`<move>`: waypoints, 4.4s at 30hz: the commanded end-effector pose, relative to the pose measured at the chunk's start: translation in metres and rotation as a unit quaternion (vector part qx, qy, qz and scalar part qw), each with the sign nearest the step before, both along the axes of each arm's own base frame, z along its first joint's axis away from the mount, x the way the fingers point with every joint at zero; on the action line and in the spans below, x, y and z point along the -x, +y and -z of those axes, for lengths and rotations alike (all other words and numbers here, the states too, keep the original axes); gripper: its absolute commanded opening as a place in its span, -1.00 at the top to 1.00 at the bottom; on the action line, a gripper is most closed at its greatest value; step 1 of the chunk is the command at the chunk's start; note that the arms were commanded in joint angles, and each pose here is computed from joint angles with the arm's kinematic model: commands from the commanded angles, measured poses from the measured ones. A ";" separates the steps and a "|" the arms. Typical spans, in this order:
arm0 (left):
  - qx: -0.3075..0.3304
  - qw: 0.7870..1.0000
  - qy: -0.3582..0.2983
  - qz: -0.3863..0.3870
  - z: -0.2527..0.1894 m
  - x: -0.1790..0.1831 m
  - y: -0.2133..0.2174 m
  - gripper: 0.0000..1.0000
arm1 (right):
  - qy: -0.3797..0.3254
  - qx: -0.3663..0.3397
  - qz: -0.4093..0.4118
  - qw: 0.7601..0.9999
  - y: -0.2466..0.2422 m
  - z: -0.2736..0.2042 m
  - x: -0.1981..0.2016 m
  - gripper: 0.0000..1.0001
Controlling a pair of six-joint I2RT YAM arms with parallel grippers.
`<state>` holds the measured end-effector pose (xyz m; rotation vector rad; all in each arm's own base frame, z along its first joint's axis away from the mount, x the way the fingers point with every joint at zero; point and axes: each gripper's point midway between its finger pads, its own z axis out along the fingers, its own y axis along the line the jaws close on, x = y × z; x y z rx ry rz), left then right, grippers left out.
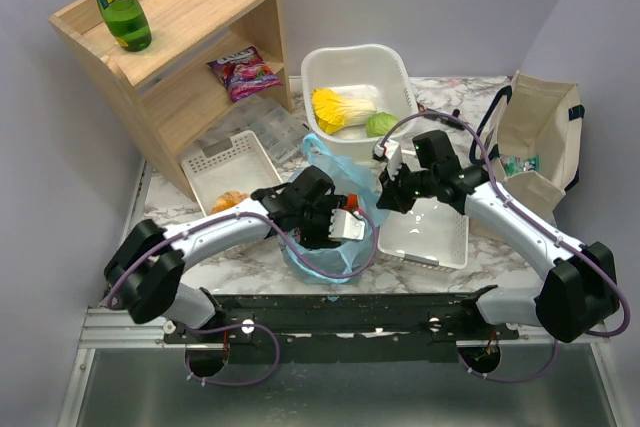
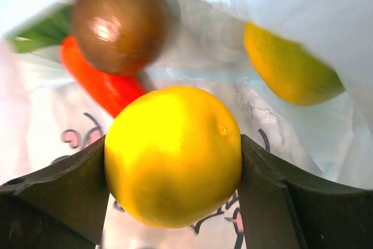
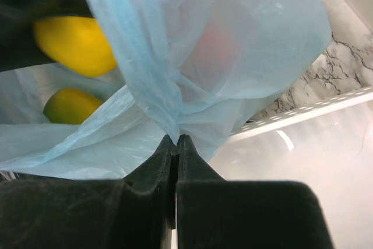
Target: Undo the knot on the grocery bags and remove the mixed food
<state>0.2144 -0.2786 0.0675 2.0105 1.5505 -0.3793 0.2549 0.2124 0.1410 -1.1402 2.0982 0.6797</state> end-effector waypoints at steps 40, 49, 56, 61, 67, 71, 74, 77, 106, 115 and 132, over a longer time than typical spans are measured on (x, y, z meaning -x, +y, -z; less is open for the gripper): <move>0.222 0.938 -0.164 0.209 -0.173 0.041 -0.155 0.83 | 0.076 -0.096 -0.010 0.992 0.060 -0.038 -0.056 0.99; 0.170 0.936 -0.225 0.209 -0.132 0.003 -0.186 -0.04 | 0.075 -0.083 -0.024 0.993 0.055 -0.030 -0.051 0.99; 0.218 0.929 -0.203 0.218 -0.163 0.028 -0.169 -0.97 | 0.081 -0.080 -0.020 0.993 0.054 -0.025 -0.050 0.99; 0.262 0.933 -0.173 0.176 -0.200 0.042 -0.146 -0.97 | 0.080 -0.086 -0.020 0.993 0.056 -0.026 -0.051 0.99; 0.308 0.940 -0.115 0.092 -0.232 0.050 -0.087 -0.89 | 0.073 -0.092 -0.029 0.993 0.057 -0.031 -0.049 0.99; 0.294 0.955 -0.042 0.006 -0.214 0.032 -0.037 -0.48 | 0.051 -0.098 -0.037 0.993 0.055 -0.036 -0.045 0.99; 0.256 0.965 -0.017 -0.060 -0.182 0.007 -0.003 -0.11 | 0.034 -0.105 -0.049 0.993 0.054 -0.040 -0.039 0.99; 0.208 0.976 -0.003 -0.060 -0.146 0.005 0.010 0.02 | 0.010 -0.097 -0.071 0.993 0.048 -0.037 -0.029 0.99; -0.033 0.995 0.082 0.045 0.027 0.048 -0.036 -0.65 | -0.007 -0.057 -0.051 0.997 0.028 -0.016 -0.022 0.99; -0.043 0.999 0.021 -0.023 0.006 0.020 0.002 0.86 | -0.011 -0.059 -0.060 0.996 0.028 -0.018 -0.019 0.99; 0.097 0.973 -0.021 -0.206 -0.071 -0.046 0.038 0.78 | -0.005 -0.065 -0.068 0.996 0.029 -0.018 -0.014 0.99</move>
